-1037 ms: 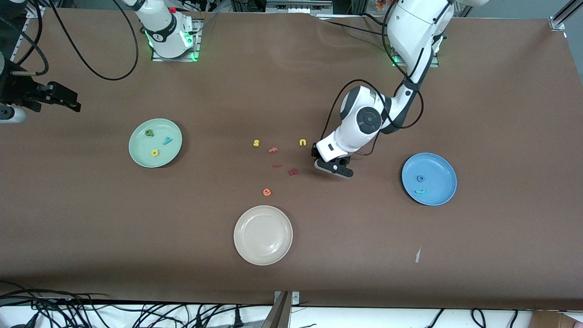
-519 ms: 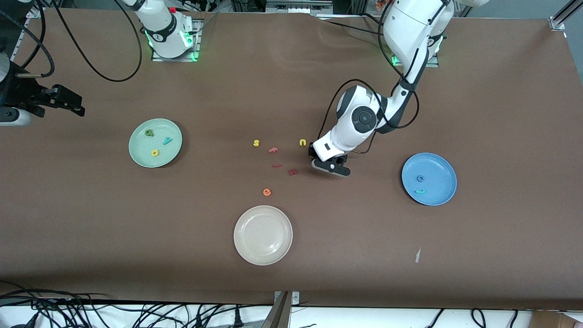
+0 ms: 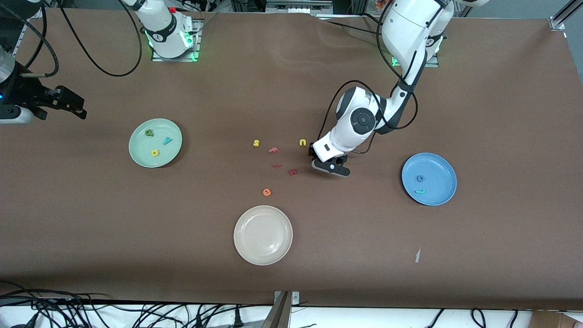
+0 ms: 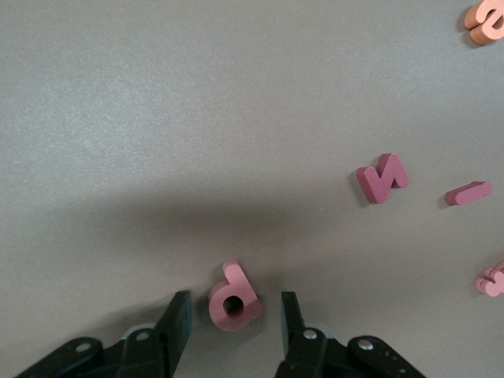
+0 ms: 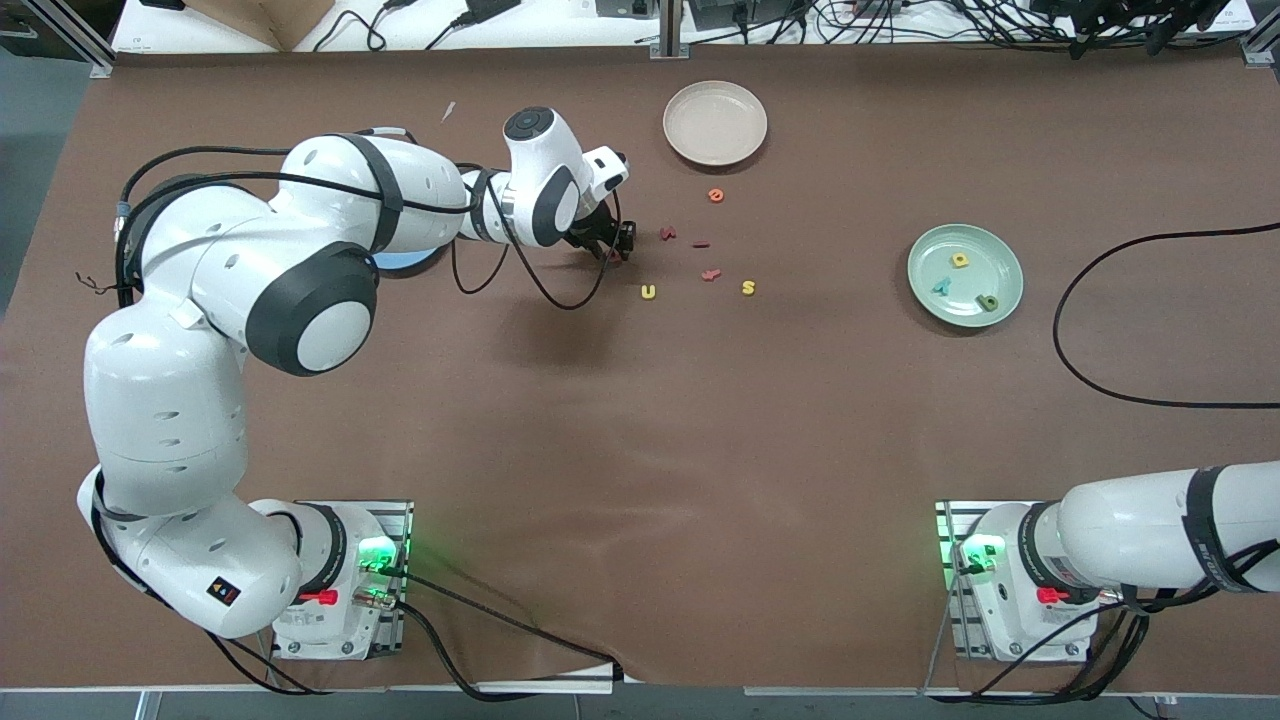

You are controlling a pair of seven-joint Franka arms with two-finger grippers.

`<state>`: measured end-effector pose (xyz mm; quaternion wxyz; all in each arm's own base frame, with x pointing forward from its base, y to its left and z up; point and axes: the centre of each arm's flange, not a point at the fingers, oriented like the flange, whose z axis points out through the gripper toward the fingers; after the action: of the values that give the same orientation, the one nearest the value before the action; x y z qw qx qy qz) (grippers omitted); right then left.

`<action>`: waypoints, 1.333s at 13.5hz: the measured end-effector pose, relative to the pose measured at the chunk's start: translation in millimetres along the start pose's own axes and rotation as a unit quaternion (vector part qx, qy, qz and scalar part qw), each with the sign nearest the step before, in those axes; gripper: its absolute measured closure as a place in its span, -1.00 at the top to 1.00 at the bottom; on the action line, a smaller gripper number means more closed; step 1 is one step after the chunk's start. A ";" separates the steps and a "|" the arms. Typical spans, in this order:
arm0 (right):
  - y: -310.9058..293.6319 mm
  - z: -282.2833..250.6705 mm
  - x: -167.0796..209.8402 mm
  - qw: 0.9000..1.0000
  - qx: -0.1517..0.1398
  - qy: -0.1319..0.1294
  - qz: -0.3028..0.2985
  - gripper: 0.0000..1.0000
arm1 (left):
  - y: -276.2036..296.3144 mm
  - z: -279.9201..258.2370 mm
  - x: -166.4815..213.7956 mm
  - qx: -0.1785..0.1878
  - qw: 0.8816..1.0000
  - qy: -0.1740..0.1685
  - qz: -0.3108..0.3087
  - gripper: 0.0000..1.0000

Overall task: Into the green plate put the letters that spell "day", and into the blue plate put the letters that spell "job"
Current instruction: 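Reach the left gripper to the pink d and grasp it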

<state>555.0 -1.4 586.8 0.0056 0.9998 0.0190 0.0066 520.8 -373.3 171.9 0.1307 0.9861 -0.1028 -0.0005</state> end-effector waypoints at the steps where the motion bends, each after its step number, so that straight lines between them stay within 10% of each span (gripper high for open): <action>1: -0.5 -2.5 1.2 1.000 0.000 -0.005 -0.001 1.00 | -0.9 -0.1 0.3 0.001 1.000 0.000 -0.001 -0.05; 18: -0.2 -9.1 0.7 0.999 0.000 -0.011 0.030 1.00 | -3.6 6.6 1.3 0.010 1.000 0.000 0.002 -0.32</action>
<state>555.6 -1.2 595.9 0.0054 0.9999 -0.0109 -0.0042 522.6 -371.9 164.6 0.1212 0.9871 -0.1046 0.0004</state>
